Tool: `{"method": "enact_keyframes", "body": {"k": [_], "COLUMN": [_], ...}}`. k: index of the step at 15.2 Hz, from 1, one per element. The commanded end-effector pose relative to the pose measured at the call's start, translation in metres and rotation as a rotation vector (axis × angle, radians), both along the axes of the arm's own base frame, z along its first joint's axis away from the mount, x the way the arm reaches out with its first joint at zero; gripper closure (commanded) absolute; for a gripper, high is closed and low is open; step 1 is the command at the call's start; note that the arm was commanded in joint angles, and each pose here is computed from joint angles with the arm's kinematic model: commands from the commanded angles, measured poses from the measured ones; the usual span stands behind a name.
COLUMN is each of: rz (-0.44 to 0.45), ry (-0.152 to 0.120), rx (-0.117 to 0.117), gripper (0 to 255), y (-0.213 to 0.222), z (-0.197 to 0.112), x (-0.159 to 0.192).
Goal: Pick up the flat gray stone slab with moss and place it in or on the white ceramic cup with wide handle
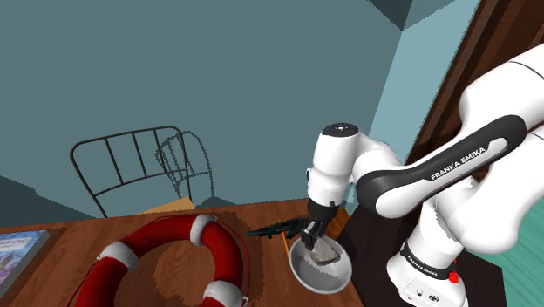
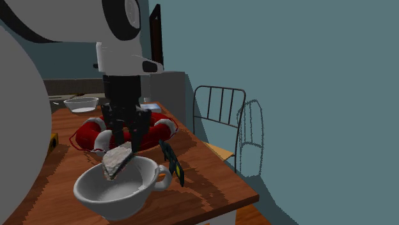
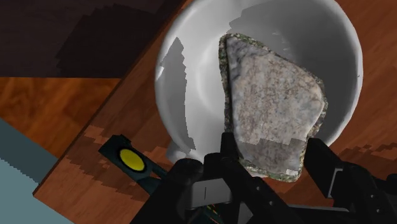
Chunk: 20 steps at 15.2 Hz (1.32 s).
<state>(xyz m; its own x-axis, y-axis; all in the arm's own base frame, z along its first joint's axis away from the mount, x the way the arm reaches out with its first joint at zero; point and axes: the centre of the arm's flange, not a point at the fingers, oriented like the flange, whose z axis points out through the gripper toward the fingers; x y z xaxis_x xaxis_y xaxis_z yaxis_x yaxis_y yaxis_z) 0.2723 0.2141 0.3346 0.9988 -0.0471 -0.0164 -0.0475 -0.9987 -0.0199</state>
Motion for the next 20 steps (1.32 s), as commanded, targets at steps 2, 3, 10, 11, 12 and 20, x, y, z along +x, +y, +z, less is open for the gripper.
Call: {"method": "enact_keyframes", "body": {"k": [2, 3, 10, 11, 12, 20], "rz": [0.0, 0.0, 0.0, 0.0, 0.0, -0.296], "ry": [-0.001, -0.001, -0.001, -0.001, -0.001, 0.052], "rx": [0.0, 0.0, 0.0, 0.0, 0.0, 0.154], "gripper": [255, 255, 255, 255, 255, 0], "y": [0.0, 0.0, 0.0, 0.0, 0.0, -0.034], "z": [-0.016, -0.022, -0.046, -0.046, -0.046, -0.057], "x": [0.0, 0.0, 0.0, 0.0, 0.0, -0.014]}}
